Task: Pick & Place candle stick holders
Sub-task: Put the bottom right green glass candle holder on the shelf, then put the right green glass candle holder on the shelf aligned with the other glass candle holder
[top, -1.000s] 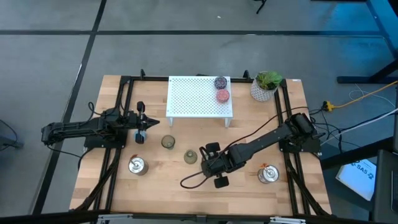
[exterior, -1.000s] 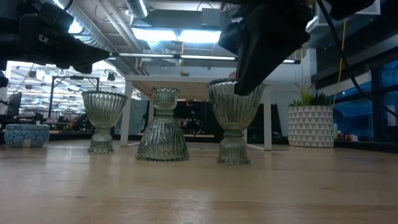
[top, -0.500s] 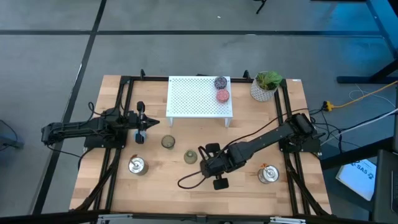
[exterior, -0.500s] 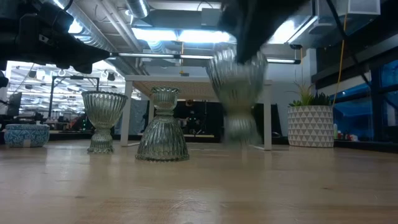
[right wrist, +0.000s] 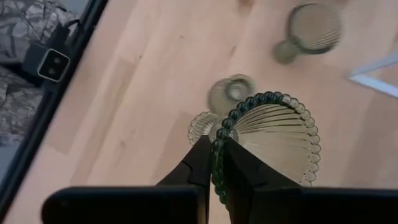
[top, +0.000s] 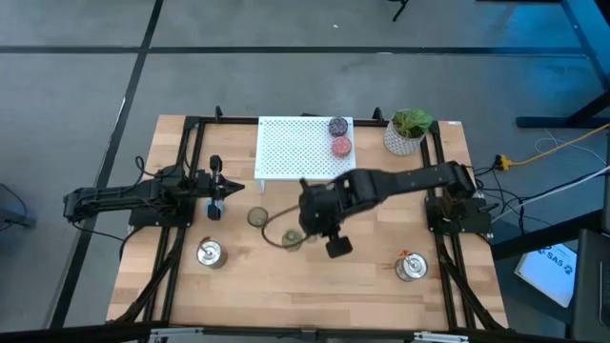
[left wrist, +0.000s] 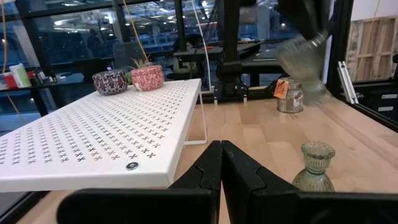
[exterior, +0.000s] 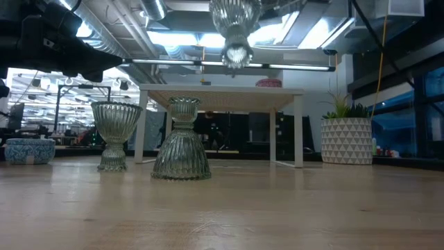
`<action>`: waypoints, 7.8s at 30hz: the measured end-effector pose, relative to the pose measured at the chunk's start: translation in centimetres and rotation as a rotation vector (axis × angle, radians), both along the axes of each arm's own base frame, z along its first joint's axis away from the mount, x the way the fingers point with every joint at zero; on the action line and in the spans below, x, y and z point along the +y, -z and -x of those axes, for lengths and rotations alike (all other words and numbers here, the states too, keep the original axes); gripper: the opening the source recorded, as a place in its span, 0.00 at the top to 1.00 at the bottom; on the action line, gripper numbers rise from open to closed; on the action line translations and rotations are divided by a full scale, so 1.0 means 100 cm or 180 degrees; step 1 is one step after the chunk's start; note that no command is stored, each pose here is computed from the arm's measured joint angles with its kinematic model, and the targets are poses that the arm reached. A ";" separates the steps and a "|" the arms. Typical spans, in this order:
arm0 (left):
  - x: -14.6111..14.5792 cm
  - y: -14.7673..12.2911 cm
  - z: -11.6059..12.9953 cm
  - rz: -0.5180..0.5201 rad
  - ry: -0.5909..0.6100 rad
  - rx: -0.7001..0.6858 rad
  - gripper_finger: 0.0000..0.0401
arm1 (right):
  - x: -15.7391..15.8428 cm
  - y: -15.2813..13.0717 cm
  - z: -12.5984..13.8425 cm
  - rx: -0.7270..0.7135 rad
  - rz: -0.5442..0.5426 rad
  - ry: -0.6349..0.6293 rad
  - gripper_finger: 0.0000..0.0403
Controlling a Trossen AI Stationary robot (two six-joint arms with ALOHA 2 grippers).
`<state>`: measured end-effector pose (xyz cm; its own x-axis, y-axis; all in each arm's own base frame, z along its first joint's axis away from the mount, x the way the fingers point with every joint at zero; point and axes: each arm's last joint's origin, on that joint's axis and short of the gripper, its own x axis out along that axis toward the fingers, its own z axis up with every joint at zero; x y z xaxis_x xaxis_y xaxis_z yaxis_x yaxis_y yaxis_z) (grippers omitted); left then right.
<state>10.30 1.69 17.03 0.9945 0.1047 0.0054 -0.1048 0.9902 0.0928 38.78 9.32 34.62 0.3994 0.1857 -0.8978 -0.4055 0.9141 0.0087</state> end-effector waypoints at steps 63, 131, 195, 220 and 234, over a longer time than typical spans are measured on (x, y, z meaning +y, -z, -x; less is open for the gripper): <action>0.000 0.000 0.000 0.0000 0.0000 0.0000 1.00 | -0.253 -0.032 0.015 -0.0581 0.1168 0.0828 0.94; 0.000 0.000 0.000 0.0000 -0.0001 -0.0001 1.00 | -0.237 -0.029 0.006 -0.0668 0.0678 0.0907 0.55; 0.000 0.002 -0.001 0.0012 -0.0001 0.0057 1.00 | 0.014 0.010 -0.037 -0.0412 -0.0102 0.0368 0.42; 0.000 0.002 -0.001 0.0012 -0.0001 0.0065 1.00 | 0.037 0.035 -0.030 -0.0153 -0.0305 -0.0249 0.48; 0.000 0.002 -0.001 0.0013 0.0000 0.0066 1.00 | 0.036 0.089 -0.031 0.0043 -0.0122 -0.0256 0.61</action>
